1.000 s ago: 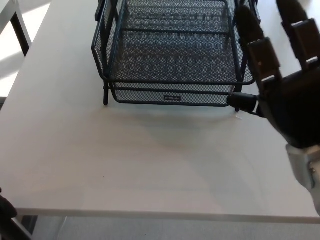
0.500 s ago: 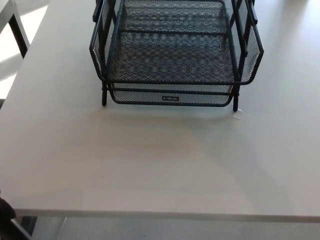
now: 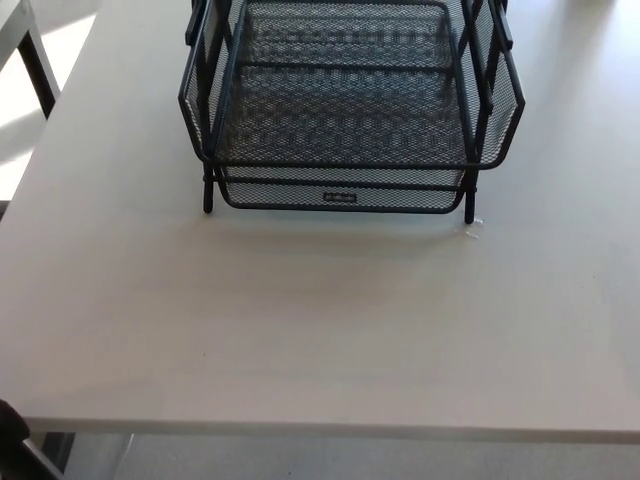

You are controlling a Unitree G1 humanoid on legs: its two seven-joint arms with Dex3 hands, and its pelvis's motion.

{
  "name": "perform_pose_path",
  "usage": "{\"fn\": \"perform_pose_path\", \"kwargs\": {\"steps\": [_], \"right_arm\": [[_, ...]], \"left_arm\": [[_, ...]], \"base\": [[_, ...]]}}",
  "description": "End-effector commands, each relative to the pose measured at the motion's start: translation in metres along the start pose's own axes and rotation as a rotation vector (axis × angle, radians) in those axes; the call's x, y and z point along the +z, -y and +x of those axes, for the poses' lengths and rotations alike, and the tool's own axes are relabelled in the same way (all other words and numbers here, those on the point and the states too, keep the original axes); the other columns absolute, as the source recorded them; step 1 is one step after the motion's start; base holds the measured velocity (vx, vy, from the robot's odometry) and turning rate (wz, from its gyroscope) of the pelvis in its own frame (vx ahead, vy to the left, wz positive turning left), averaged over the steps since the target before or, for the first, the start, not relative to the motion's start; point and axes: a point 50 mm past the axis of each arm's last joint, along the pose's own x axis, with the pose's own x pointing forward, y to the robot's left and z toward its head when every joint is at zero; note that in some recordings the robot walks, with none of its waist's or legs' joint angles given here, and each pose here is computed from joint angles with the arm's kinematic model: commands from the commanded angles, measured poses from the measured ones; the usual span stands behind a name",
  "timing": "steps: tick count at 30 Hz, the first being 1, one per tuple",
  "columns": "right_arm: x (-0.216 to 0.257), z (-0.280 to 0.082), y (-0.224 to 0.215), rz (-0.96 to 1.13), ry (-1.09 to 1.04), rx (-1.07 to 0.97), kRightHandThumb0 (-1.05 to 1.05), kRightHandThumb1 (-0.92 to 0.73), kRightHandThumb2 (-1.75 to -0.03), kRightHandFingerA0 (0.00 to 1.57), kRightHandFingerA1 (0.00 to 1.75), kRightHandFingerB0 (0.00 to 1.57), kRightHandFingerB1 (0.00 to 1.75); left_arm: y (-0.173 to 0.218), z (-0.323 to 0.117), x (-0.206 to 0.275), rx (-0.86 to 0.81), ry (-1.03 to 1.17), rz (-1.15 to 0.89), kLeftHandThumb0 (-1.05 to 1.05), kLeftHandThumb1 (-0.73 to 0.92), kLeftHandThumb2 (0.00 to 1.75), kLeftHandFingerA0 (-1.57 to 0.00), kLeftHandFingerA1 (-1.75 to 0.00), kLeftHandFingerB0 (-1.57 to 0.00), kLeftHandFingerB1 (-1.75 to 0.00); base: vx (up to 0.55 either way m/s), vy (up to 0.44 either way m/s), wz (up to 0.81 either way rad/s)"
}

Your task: The robot uses its right hand to grab the drawer kept on the middle of the desk and pull it out towards the robot

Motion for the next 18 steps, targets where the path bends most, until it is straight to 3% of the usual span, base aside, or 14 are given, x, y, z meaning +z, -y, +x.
{"fn": "perform_pose_path", "kwargs": {"steps": [1, 2, 3, 4, 5, 6, 7, 8, 9, 10, 11, 12, 16, 18], "right_arm": [[-0.062, -0.045, -0.028, -0.085, -0.275, 0.155, -0.88, -0.63, -1.05, 0.01, 0.32, 0.10, 0.42], [-0.064, -0.053, -0.033, -0.084, -0.295, 0.201, -1.00, -0.69, -1.06, 0.00, 0.16, 0.07, 0.37], [-0.066, -0.065, -0.041, -0.076, -0.321, 0.271, -0.89, -0.61, -1.03, 0.01, 0.27, 0.08, 0.42], [-0.067, -0.072, -0.045, -0.078, -0.324, 0.281, -0.90, -0.80, -0.65, 0.00, 0.40, 0.09, 0.41], [-0.066, -0.080, -0.049, -0.083, -0.324, 0.302, -0.93, -0.64, -0.87, 0.00, 0.35, 0.04, 0.39], [-0.066, -0.086, -0.053, -0.080, -0.330, 0.333, -0.89, -0.62, -1.03, 0.01, 0.32, 0.06, 0.39], [-0.067, -0.093, -0.059, -0.063, -0.355, 0.376, -1.00, -0.67, -1.03, 0.00, 0.18, 0.05, 0.29], [-0.067, -0.096, -0.061, -0.057, -0.371, 0.410, -1.00, -0.67, -1.03, 0.00, 0.18, 0.05, 0.29], [-0.066, -0.104, -0.066, -0.077, -0.386, 0.443, -0.91, -0.63, -0.83, 0.00, 0.20, 0.00, 0.32], [-0.062, -0.109, -0.067, -0.045, -0.391, 0.444, -0.85, -0.74, -0.62, 0.00, 0.34, 0.03, 0.41], [-0.058, -0.115, -0.071, -0.018, -0.404, 0.449, -0.89, -0.56, -0.95, 0.00, 0.26, 0.10, 0.45], [-0.052, -0.124, -0.076, 0.013, -0.423, 0.500, -0.80, -0.52, -0.93, 0.00, 0.34, 0.10, 0.49], [-0.044, -0.136, -0.085, 0.010, -0.429, 0.597, -0.83, -0.56, -0.98, 0.00, 0.40, 0.09, 0.49], [-0.035, -0.144, -0.089, 0.031, -0.421, 0.597, -0.96, -0.61, -0.97, 0.03, 0.45, 0.14, 0.54]], "left_arm": [[-0.003, -0.004, -0.003, 0.018, -0.003, 0.017, -0.28, 0.57, 0.57, -0.82, -0.89, -0.82, -0.59], [-0.003, -0.004, -0.003, 0.017, -0.006, 0.015, -0.30, 0.58, 0.57, -0.81, -0.88, -0.81, -0.58], [-0.003, -0.004, -0.003, 0.011, -0.012, 0.022, -0.31, 0.58, 0.57, -0.80, -0.89, -0.80, -0.59], [-0.003, -0.004, -0.003, 0.011, -0.010, 0.024, -0.29, 0.57, 0.57, -0.81, -0.88, -0.81, -0.59], [-0.004, -0.004, -0.003, 0.014, -0.005, 0.020, -0.29, 0.57, 0.57, -0.80, -0.87, -0.81, -0.59], [-0.004, -0.003, -0.002, 0.016, -0.003, 0.021, -0.30, 0.57, 0.57, -0.81, -0.88, -0.81, -0.58], [-0.004, -0.003, -0.003, 0.017, -0.003, 0.020, -0.30, 0.57, 0.57, -0.81, -0.88, -0.81, -0.58], [-0.004, -0.003, -0.003, 0.017, -0.005, 0.020, -0.30, 0.57, 0.57, -0.81, -0.88, -0.81, -0.58], [-0.004, -0.003, -0.003, 0.018, -0.007, 0.017, -0.29, 0.57, 0.57, -0.81, -0.88, -0.81, -0.57], [-0.004, -0.003, -0.003, 0.019, -0.006, 0.017, -0.29, 0.57, 0.57, -0.81, -0.88, -0.81, -0.57], [-0.004, -0.003, -0.003, 0.018, -0.007, 0.019, -0.30, 0.57, 0.57, -0.81, -0.88, -0.81, -0.57], [-0.004, -0.003, -0.003, 0.018, -0.007, 0.016, -0.30, 0.57, 0.57, -0.81, -0.89, -0.81, -0.57], [-0.004, -0.002, -0.002, 0.015, -0.003, 0.024, -0.31, 0.58, 0.58, -0.81, -0.88, -0.80, -0.58], [-0.004, -0.002, -0.002, 0.015, -0.004, 0.024, -0.31, 0.58, 0.57, -0.79, -0.87, -0.80, -0.57]], "base": [[0.00, 0.000, 0.00], [0.00, 0.000, 0.00], [0.00, 0.000, 0.00], [0.00, 0.000, 0.00], [0.00, 0.000, 0.00], [0.00, 0.000, 0.00], [0.00, 0.000, 0.00], [0.00, 0.000, 0.00], [0.00, 0.000, 0.00], [0.00, 0.000, 0.00], [0.00, 0.000, 0.00], [0.00, 0.000, 0.00], [0.00, 0.000, 0.00], [0.00, 0.000, 0.00]]}}
